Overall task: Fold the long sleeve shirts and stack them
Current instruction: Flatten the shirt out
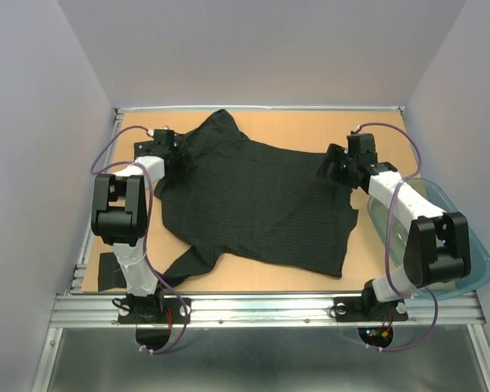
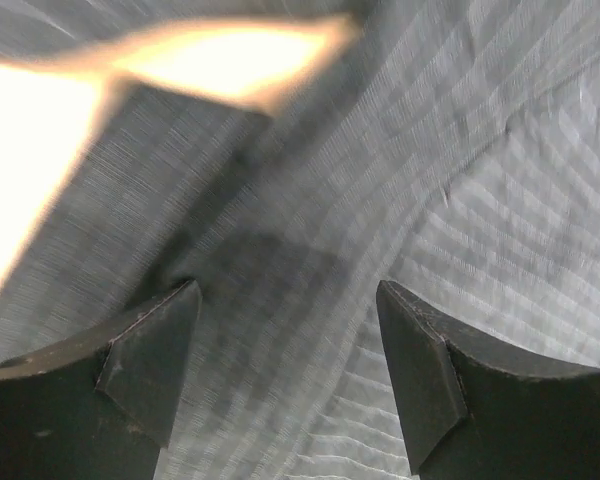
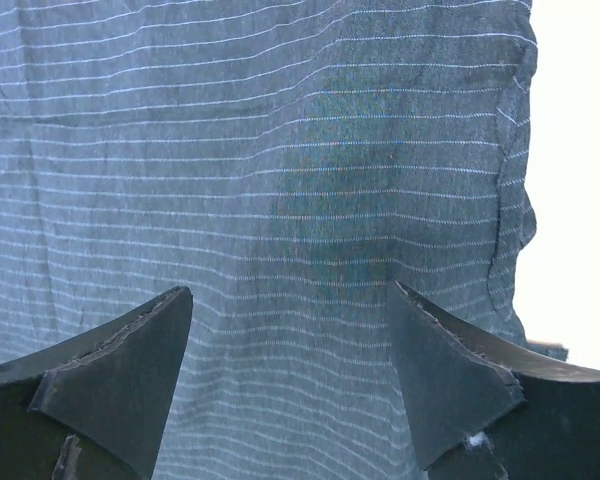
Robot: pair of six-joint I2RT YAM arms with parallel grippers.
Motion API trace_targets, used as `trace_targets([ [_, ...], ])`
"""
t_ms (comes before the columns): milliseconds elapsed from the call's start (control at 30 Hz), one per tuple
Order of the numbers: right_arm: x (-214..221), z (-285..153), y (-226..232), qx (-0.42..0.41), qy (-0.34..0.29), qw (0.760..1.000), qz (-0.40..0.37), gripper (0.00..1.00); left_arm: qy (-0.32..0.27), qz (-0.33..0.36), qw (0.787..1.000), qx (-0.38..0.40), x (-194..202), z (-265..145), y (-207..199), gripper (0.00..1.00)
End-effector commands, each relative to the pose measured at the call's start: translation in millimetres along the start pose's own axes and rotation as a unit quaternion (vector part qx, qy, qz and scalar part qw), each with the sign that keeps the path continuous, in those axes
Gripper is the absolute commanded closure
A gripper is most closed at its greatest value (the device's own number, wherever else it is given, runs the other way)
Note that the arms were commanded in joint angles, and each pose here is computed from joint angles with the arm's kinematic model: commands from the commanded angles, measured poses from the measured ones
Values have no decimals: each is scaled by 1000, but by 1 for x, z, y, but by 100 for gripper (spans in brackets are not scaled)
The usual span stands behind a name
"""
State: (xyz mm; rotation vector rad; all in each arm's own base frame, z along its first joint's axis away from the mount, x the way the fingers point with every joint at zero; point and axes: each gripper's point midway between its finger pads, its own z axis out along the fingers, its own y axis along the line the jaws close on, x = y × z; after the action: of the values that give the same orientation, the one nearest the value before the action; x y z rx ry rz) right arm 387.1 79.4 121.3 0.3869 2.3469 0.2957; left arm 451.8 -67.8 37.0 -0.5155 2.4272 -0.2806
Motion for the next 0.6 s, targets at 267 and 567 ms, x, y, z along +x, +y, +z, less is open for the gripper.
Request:
trace_targets([
  [267,-32,27,9,11,-44,998,49,23,-30,-138,987,-77,-31,-19,112,18],
  [567,-47,51,-5,66,-68,993,72,43,-30,-151,985,-81,-18,-28,134,18],
])
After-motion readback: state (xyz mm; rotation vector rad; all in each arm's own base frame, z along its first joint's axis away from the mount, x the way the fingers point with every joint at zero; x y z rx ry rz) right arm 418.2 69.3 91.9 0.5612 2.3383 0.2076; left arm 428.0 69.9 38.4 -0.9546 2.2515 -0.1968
